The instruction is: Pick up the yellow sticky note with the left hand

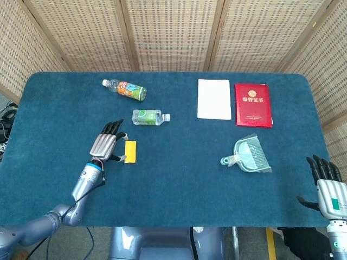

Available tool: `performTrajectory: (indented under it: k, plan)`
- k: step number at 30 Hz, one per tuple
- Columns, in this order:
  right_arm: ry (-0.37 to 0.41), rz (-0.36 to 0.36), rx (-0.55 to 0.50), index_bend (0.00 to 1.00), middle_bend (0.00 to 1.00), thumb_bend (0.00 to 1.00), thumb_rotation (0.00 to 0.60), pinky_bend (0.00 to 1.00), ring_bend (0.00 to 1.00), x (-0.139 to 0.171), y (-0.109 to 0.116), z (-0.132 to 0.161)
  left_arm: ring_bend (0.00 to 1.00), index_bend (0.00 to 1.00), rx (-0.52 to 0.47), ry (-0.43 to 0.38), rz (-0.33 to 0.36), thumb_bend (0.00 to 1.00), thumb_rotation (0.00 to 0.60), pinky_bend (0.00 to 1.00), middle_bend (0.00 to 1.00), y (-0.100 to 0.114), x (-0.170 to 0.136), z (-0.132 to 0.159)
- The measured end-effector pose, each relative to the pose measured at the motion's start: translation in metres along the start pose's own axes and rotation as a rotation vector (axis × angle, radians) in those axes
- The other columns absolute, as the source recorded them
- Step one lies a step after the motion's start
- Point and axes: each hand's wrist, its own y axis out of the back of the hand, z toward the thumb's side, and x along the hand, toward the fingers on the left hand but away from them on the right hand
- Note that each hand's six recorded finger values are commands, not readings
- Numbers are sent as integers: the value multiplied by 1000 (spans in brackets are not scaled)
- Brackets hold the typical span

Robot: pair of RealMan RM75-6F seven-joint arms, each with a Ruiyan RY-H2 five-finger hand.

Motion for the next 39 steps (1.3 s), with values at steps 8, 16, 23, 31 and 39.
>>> performTrajectory:
  k: [8,16,23,31,39]
  plan:
    - [0,2,1,55,0,0,600,0,0,0,-1,1,0,400,12,-14,-74,147,600,0,0,-11,-11,1]
    - [-1,4,1,55,0,0,600,0,0,0,-1,0,0,404,34,-18,-114,148,600,0,0,-18,-10,9]
    - [-4,5,0,55,0,0,600,0,0,-1,-1,-1,0,415,41,-13,-128,152,600,0,0,-25,-5,14]
    - [-4,5,-2,55,0,0,600,0,0,-1,-1,-1,0,420,41,-4,-123,170,600,0,0,-26,-1,14]
    - [-2,8,0,55,0,0,600,0,0,0,-1,-1,0,421,39,7,-129,166,600,0,0,-28,-2,10]
